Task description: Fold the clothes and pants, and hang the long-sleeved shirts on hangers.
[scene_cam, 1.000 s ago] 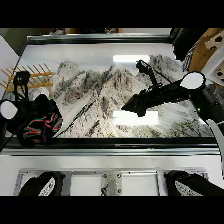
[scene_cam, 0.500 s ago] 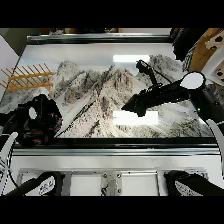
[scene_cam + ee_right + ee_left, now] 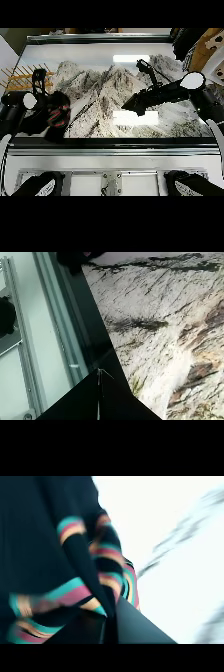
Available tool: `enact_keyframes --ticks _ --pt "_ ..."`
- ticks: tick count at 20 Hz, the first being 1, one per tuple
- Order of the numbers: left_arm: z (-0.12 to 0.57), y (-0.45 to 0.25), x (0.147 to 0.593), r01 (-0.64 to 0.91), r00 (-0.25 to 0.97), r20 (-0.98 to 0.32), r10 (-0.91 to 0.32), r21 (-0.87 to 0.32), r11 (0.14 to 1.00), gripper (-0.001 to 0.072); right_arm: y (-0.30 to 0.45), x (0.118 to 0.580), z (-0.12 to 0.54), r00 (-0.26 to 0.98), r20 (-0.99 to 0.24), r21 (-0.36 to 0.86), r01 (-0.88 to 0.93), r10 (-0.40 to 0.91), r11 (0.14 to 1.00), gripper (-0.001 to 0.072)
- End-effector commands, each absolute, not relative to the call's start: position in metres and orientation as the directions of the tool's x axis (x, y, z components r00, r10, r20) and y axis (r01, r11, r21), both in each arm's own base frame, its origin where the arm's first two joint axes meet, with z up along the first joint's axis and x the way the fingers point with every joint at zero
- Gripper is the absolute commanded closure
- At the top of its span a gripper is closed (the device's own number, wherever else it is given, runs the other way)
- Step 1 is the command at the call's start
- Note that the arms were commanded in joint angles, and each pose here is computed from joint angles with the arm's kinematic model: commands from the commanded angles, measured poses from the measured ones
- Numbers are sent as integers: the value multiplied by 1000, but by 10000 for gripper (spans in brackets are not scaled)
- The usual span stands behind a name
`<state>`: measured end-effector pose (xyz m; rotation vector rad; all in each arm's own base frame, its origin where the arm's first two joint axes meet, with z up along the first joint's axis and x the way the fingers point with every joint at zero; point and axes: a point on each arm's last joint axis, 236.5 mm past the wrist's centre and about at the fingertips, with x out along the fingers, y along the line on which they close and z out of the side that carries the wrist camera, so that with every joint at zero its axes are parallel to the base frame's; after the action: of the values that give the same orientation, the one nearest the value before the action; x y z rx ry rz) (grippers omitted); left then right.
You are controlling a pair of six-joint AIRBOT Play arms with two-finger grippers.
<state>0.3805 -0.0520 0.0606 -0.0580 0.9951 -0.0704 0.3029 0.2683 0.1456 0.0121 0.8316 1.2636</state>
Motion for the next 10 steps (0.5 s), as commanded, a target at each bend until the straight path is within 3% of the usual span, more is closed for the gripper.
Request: enact_keyframes --ticks 1,4,6,8,10 --pt "172 -152 382 257 724 -610 -320 -192 947 702 275 313 156 97 -495 451 -820 863 351 698" --pt "194 -206 371 366 708 -562 -427 -225 903 702 285 295 174 20 -419 511 -821 908 254 698" --pt "186 -234 370 404 672 -580 -460 -234 884 702 273 305 171 60 -444 506 -807 894 305 700" --pt "170 -264 375 438 627 -610 -484 -237 867 702 228 342 155 235 -546 445 -732 804 516 701" --pt "154 -293 386 460 599 -626 -500 -242 854 702 156 384 142 457 -651 325 -554 606 767 701"
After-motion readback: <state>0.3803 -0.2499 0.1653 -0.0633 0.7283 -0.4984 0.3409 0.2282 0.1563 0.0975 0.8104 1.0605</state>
